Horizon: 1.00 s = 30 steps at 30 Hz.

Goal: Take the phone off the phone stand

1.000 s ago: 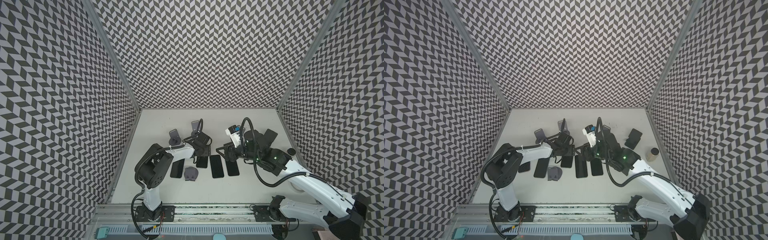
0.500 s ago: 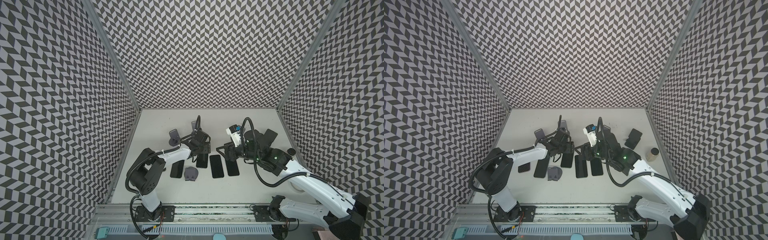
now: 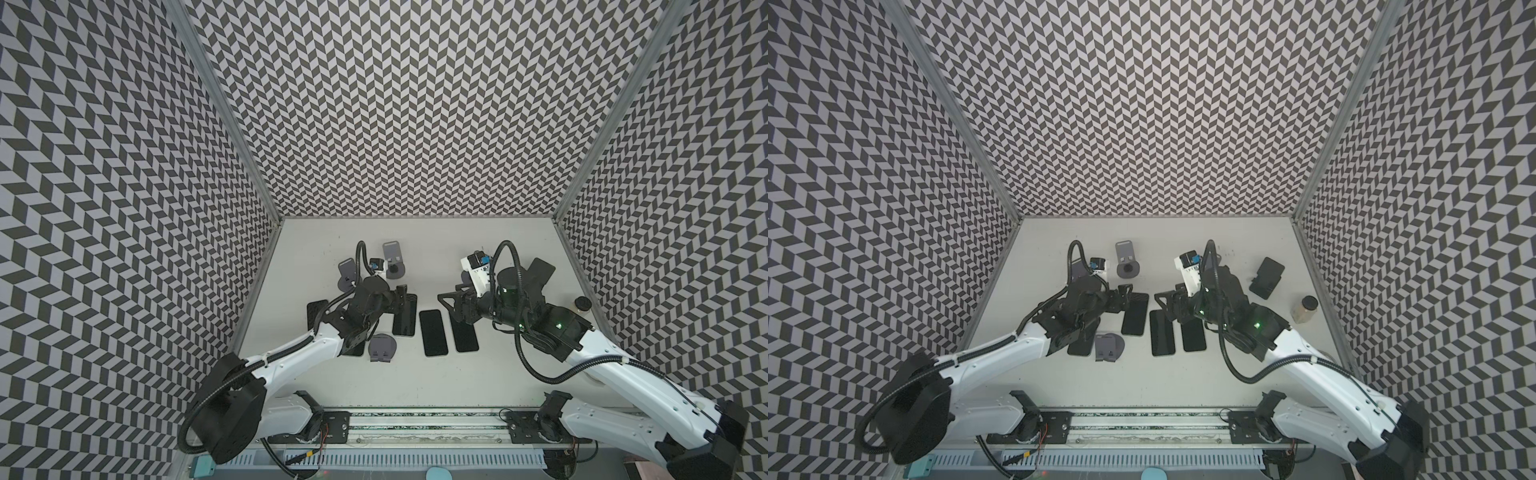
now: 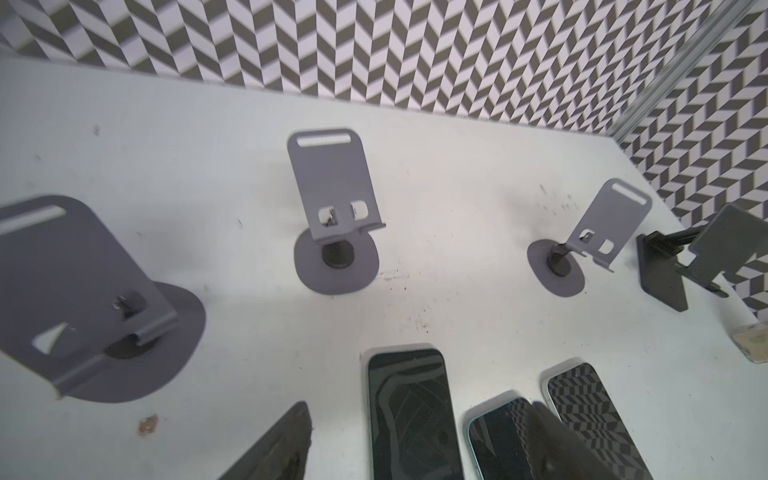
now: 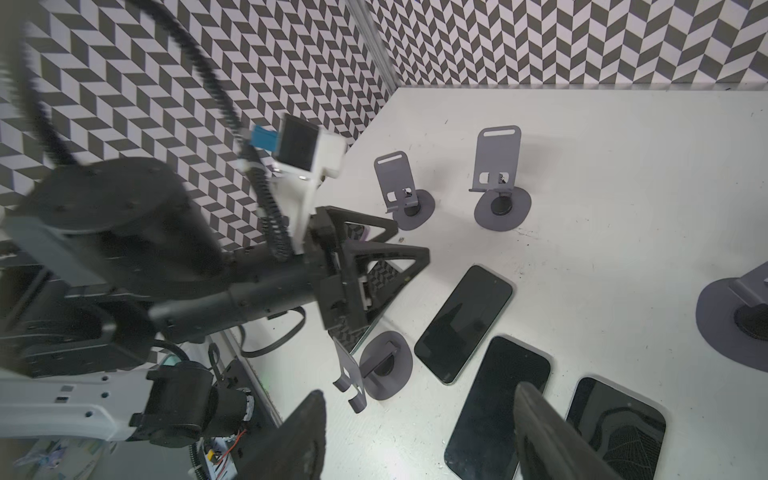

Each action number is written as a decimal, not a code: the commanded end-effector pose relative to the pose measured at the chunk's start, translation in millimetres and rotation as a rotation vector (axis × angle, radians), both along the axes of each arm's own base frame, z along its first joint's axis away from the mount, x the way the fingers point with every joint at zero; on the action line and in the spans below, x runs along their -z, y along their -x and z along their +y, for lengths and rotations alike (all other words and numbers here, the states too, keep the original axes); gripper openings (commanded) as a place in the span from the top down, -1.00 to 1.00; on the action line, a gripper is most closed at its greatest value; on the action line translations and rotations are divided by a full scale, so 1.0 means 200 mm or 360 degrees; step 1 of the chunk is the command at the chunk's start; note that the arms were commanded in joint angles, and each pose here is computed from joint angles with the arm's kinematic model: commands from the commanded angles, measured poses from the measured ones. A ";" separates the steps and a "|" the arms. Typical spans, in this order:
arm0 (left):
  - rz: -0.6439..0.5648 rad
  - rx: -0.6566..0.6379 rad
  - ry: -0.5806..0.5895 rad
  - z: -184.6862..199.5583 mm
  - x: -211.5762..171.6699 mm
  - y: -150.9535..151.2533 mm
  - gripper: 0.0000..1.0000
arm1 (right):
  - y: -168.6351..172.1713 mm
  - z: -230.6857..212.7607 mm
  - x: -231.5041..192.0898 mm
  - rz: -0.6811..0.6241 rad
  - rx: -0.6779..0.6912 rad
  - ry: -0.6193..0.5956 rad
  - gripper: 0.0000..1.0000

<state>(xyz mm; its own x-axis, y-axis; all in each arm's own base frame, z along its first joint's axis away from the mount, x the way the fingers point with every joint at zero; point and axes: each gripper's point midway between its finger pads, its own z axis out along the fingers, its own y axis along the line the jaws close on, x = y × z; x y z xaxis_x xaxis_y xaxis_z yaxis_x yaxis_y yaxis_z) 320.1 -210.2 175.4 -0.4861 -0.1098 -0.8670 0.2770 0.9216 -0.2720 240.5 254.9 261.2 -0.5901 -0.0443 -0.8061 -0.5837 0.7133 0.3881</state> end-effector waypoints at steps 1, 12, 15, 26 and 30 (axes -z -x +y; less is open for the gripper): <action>-0.0303 -0.0089 0.0024 0.10 -0.18 0.00 -0.64 | -0.05 -0.01 -0.04 -0.0140 0.0046 -0.0014 -0.45; -0.0775 -0.0643 -0.0099 0.82 -0.22 0.16 -0.66 | -0.27 -0.34 0.09 -0.0508 0.0633 0.0059 -0.67; -0.0855 -0.0861 -0.0143 1.05 -0.16 0.20 -0.64 | -0.34 -0.51 0.11 -0.0622 0.0847 0.0051 -0.66; -0.0687 -0.1017 -0.0133 1.29 0.02 0.06 -0.58 | -0.52 -1.05 0.34 -0.0721 0.1306 0.0280 -0.60; -0.0743 -0.1023 -0.0124 1.29 -0.01 0.01 -0.59 | -0.55 -1.09 0.34 -0.0832 0.1276 0.0362 -0.61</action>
<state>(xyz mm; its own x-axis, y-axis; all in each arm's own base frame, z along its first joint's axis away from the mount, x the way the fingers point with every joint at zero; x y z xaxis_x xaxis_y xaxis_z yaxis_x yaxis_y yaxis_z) 306.4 51.1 130.1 -0.1062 -0.1740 -0.9790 -0.2937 0.9461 -0.1363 341.3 34.8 156.4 -0.2455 0.0710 -0.9668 0.0840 0.9951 0.0518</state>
